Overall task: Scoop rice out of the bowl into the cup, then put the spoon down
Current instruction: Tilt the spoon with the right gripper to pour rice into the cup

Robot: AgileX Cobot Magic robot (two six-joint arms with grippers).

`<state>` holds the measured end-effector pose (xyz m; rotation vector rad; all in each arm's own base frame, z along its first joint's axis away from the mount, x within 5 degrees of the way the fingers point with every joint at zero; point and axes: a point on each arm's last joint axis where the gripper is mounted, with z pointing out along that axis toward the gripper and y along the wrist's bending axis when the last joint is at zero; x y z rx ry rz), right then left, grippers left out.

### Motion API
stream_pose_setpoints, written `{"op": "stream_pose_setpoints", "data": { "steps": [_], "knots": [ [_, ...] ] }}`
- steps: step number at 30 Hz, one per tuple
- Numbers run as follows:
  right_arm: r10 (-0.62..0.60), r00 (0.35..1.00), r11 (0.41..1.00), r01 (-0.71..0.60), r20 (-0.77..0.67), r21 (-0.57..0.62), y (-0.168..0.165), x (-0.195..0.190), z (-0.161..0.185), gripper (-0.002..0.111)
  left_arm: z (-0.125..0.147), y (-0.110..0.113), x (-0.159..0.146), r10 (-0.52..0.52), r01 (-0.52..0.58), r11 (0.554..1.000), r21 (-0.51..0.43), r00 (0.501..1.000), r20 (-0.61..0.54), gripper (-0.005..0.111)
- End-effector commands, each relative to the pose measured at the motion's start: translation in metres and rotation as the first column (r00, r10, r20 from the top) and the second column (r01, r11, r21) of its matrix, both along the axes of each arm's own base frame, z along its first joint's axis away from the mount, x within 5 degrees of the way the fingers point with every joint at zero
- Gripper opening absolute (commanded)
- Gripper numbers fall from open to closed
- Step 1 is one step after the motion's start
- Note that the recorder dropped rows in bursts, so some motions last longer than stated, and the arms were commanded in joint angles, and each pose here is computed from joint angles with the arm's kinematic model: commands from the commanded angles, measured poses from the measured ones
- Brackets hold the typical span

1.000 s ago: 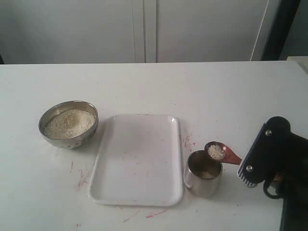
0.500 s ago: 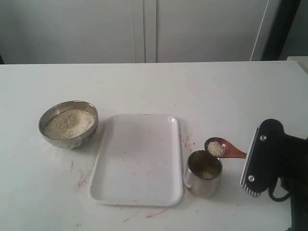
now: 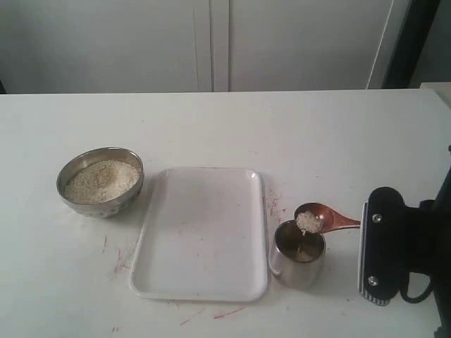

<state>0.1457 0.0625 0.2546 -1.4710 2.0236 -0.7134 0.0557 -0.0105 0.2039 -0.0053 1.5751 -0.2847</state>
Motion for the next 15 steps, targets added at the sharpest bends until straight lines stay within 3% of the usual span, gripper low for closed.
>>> {"op": "stream_pose_setpoints", "data": {
  "steps": [1, 15],
  "knots": [
    [0.044, 0.999, 0.997, -0.042, 0.025, -0.067, -0.0023, 0.0024, 0.0013, 0.0, 0.0025, -0.0003, -0.0003, -0.007, 0.007, 1.0, -0.011, 1.0, 0.007, 0.014],
    [0.113, 0.993, 0.981, -0.106, 0.033, -0.165, -0.004, 0.0042, 0.0036, 0.0, 0.0025, -0.0003, -0.0003, -0.007, 0.007, 1.0, -0.011, 1.0, 0.007, 0.014]
  ]
}}
